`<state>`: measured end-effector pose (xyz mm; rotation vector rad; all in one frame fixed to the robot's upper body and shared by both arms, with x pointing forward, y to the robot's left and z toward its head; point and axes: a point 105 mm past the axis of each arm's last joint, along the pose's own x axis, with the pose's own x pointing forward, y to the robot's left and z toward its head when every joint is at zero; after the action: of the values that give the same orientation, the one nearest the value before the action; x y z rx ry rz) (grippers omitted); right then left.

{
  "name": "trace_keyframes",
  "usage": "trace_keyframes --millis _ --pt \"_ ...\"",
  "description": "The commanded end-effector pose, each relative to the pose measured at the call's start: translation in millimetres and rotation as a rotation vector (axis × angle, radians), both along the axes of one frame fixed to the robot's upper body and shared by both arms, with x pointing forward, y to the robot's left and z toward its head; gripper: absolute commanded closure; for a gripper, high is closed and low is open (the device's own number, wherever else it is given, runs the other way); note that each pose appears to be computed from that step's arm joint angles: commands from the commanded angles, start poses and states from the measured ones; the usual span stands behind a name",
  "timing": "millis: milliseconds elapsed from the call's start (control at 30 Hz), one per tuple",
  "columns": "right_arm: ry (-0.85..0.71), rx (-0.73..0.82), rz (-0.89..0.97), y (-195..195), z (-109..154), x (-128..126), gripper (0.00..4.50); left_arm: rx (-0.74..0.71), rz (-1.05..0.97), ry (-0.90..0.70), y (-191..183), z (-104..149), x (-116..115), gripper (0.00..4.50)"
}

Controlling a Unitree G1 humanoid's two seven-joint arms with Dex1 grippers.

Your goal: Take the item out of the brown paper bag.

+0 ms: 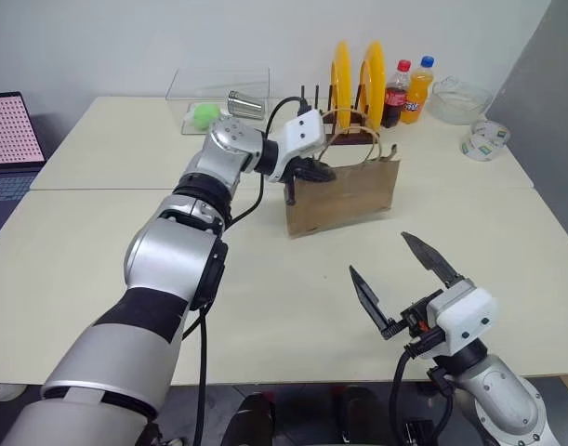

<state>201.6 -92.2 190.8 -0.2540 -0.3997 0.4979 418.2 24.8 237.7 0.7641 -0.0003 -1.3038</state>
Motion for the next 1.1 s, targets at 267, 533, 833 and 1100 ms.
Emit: trace_keyframes --millis 267,533,833,1100 --pt "-0.14 0.031 0.01 6.8 33.2 -13.9 0.0 0.074 0.013 -0.121 -6.7 7.4 4.0 4.25" --pt "-0.13 0.001 0.0 6.6 32.5 -8.2 0.0 0.054 0.029 -0.154 1.9 14.5 6.4 2.02" --pt "-0.122 -0.042 -0.01 6.0 28.3 1.9 0.0 -0.015 0.063 -0.203 26.0 41.2 8.7 1.7" --pt "-0.115 -0.068 0.011 1.6 26.3 11.6 0.0 -0.117 0.119 -0.202 68.6 67.4 7.2 1.7"
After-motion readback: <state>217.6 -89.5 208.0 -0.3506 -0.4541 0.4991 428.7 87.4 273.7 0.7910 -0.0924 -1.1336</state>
